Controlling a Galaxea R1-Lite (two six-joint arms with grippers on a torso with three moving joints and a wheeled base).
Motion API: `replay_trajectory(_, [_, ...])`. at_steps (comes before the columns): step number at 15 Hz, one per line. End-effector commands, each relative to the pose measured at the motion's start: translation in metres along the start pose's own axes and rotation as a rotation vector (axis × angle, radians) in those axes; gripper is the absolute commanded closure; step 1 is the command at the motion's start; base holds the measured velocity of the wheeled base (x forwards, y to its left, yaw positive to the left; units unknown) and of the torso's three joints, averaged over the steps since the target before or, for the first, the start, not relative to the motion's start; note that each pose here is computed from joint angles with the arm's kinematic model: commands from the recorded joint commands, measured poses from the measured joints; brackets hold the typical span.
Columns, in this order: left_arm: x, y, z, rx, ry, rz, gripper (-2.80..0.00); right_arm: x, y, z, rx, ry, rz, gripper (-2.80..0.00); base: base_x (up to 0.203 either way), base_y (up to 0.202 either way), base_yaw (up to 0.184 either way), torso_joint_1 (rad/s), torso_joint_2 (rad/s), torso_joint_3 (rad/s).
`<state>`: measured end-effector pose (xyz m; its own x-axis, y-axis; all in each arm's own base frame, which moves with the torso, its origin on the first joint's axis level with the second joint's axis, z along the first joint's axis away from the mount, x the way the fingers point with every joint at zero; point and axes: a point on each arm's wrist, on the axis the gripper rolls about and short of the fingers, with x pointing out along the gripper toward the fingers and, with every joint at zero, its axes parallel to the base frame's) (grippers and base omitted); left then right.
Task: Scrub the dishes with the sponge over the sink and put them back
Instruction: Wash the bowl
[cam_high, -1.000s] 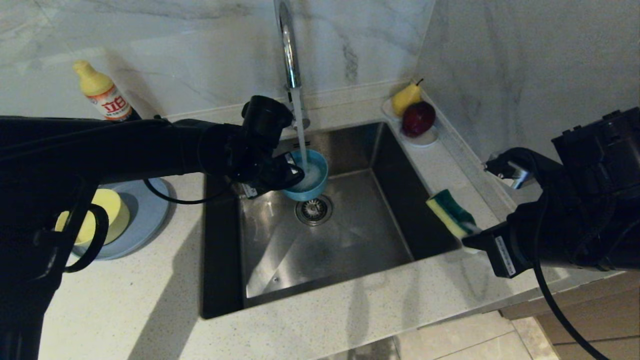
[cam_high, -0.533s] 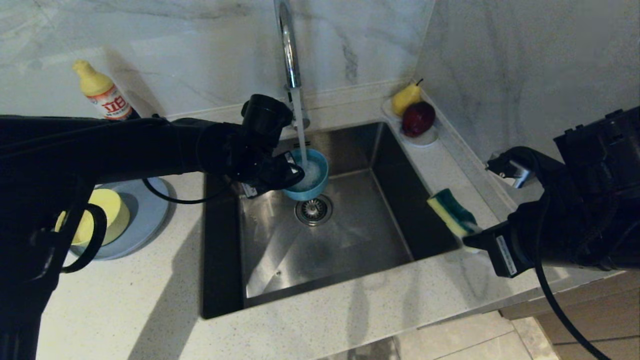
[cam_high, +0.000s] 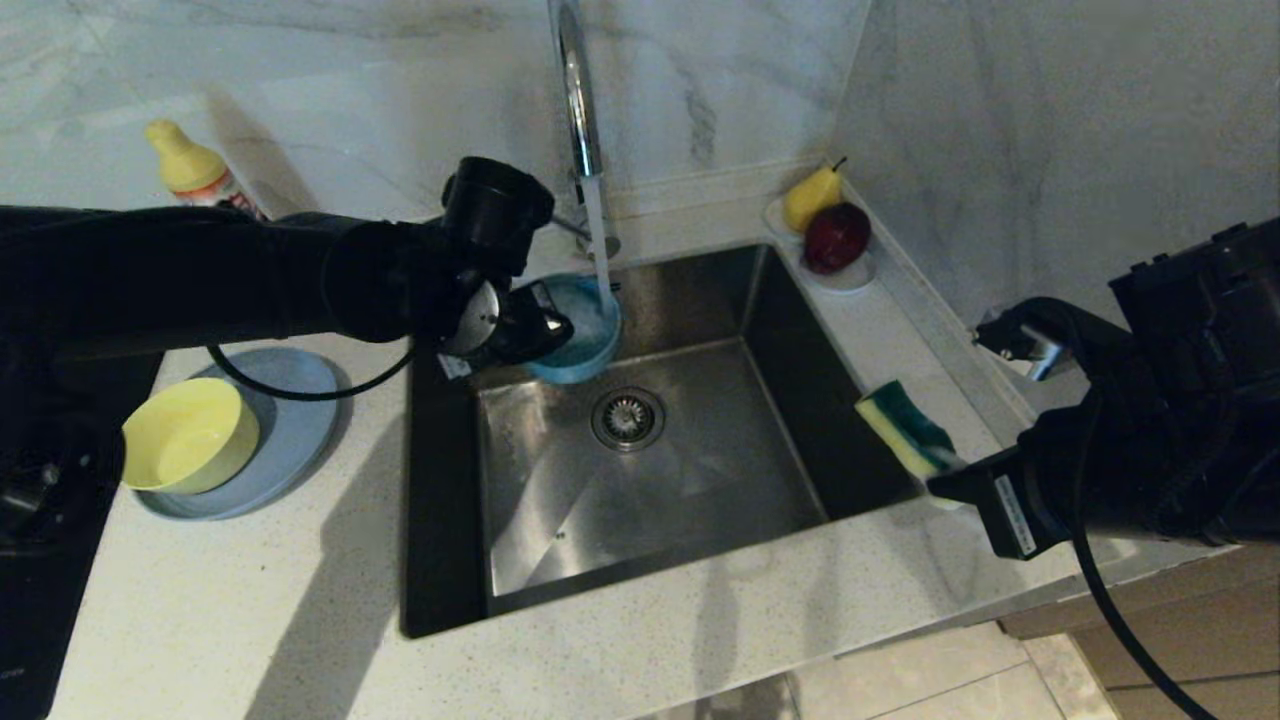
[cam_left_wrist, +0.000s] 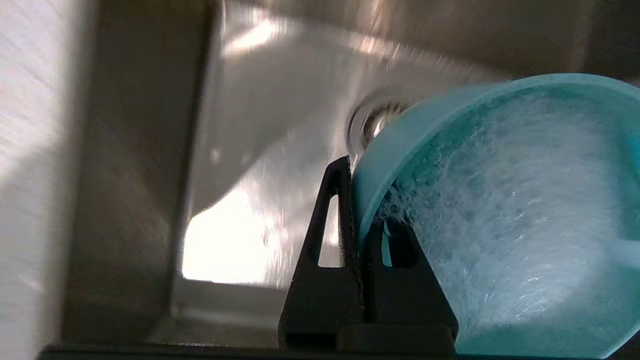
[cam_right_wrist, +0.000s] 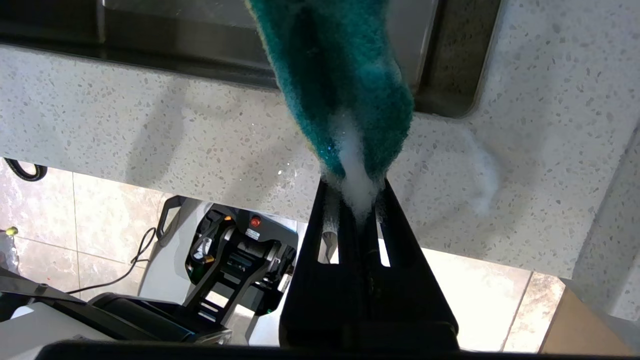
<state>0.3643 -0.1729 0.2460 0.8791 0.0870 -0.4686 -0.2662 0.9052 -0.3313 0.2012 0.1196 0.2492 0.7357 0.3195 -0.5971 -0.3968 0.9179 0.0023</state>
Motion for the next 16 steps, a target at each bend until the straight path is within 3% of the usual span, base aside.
replay_trajectory(1, [-0.032, 0.006, 0.026, -0.013, -0.095, -0.041, 0.00, 0.000, 0.000, 0.000, 0.000, 0.003, 0.000, 0.00, 0.000, 0.000, 0.000, 0.000, 0.00, 0.000])
replay_trajectory(4, [-0.044, 0.011, 0.033, 0.036, -0.189, -0.064, 0.00, 0.000, 0.000, 0.000, 0.000, 0.003, 0.000, 0.00, 0.000, 0.000, 0.000, 0.000, 0.00, 0.000])
replay_trajectory(8, [-0.040, 0.025, 0.013, 0.132, -0.287, -0.094, 0.00, 0.003, 0.000, -0.001, 0.002, 0.011, -0.001, 0.00, 0.000, 0.000, 0.000, 0.000, 0.00, 0.000])
replay_trajectory(13, [-0.045, 0.038, 0.000, 0.216, -0.552, -0.141, 0.00, 0.011, 0.001, -0.001, 0.001, 0.030, -0.001, 0.00, 0.000, 0.000, 0.000, 0.000, 0.00, 0.000])
replay_trajectory(16, [-0.042, 0.045, -0.010, 0.229, -0.584, -0.139, 0.00, 0.014, 0.001, -0.001, 0.000, 0.040, -0.002, 0.00, 0.000, 0.000, 0.000, 0.000, 0.00, 0.000])
